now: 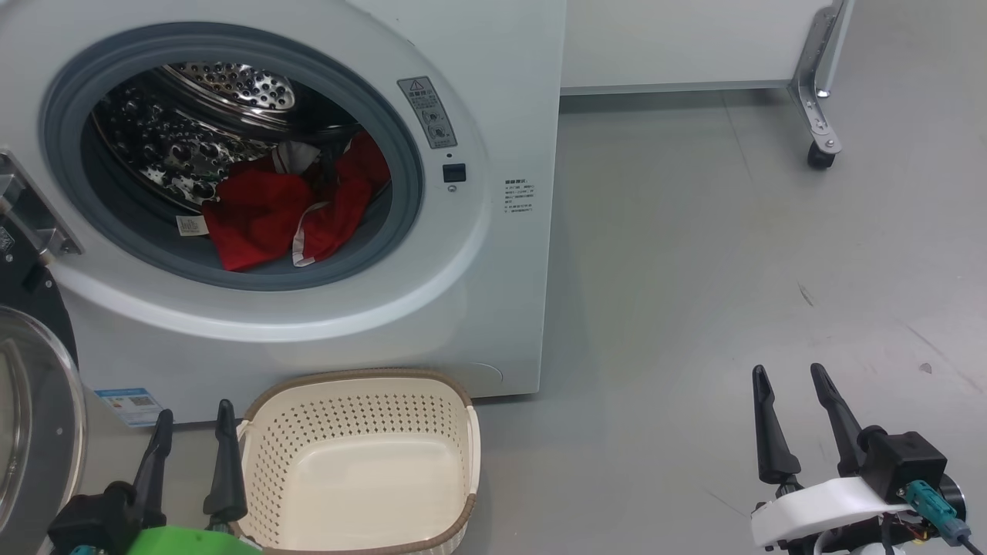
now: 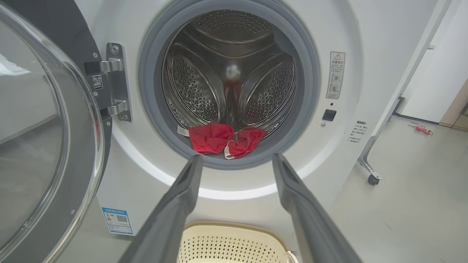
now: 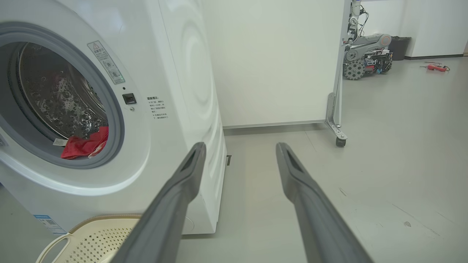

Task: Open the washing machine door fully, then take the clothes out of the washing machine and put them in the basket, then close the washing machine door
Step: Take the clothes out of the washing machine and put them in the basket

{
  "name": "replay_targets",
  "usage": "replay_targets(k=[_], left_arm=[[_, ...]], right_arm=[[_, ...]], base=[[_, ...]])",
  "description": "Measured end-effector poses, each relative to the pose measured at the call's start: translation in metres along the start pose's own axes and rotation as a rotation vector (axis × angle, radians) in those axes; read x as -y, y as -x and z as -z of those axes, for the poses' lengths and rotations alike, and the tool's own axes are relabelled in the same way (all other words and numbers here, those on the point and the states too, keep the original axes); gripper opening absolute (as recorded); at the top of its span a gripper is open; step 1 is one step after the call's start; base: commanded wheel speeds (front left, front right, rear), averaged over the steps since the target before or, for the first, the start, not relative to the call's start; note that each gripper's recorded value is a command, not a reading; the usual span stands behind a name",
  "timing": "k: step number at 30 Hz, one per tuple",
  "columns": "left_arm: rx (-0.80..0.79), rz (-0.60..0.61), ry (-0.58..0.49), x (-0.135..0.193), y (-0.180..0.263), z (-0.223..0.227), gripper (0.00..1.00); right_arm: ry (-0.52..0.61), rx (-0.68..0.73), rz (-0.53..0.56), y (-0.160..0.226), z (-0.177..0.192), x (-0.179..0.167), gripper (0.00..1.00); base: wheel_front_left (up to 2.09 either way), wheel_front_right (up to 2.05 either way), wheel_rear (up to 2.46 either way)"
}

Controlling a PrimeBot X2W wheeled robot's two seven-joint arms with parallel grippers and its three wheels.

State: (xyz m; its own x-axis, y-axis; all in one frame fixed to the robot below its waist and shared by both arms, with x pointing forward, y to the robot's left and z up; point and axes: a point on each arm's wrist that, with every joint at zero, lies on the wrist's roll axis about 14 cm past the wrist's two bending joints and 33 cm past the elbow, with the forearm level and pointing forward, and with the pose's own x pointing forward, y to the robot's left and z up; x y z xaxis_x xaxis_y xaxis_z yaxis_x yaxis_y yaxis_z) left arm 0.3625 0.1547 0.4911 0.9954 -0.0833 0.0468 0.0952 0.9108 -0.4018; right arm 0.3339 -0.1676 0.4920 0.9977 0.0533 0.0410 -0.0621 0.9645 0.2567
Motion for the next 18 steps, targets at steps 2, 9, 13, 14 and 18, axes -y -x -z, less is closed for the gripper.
replay_targets(k=[2,9,13,14,18], left_arm=[[-0.003,0.004,0.0,0.0014,-0.0001,0.001,1.0],[-0.012,0.014,0.002,0.0046,-0.0007,0.0041,1.0],[-0.016,0.015,0.002,0.0048,-0.0011,0.0053,1.0],[-0.017,0.015,0.002,0.0048,-0.0012,0.0057,1.0],[-0.021,0.014,0.002,0.0045,-0.0014,0.0068,1.0]], right_arm=[[0.0,0.0,0.0,0.0002,0.0001,0.0,1.0],[-0.001,-0.003,0.003,0.0005,0.0009,0.0004,1.0],[-0.002,-0.005,0.003,0.0004,0.0017,0.0008,1.0],[-0.002,-0.006,0.002,0.0004,0.002,0.0007,1.0],[-0.003,-0.009,0.003,0.0,0.003,0.0007,1.0]], base=[[0.0,0.0,0.0],[0.0,0.0,0.0],[0.0,0.0,0.0],[0.0,0.0,0.0],[0.0,0.0,0.0]])
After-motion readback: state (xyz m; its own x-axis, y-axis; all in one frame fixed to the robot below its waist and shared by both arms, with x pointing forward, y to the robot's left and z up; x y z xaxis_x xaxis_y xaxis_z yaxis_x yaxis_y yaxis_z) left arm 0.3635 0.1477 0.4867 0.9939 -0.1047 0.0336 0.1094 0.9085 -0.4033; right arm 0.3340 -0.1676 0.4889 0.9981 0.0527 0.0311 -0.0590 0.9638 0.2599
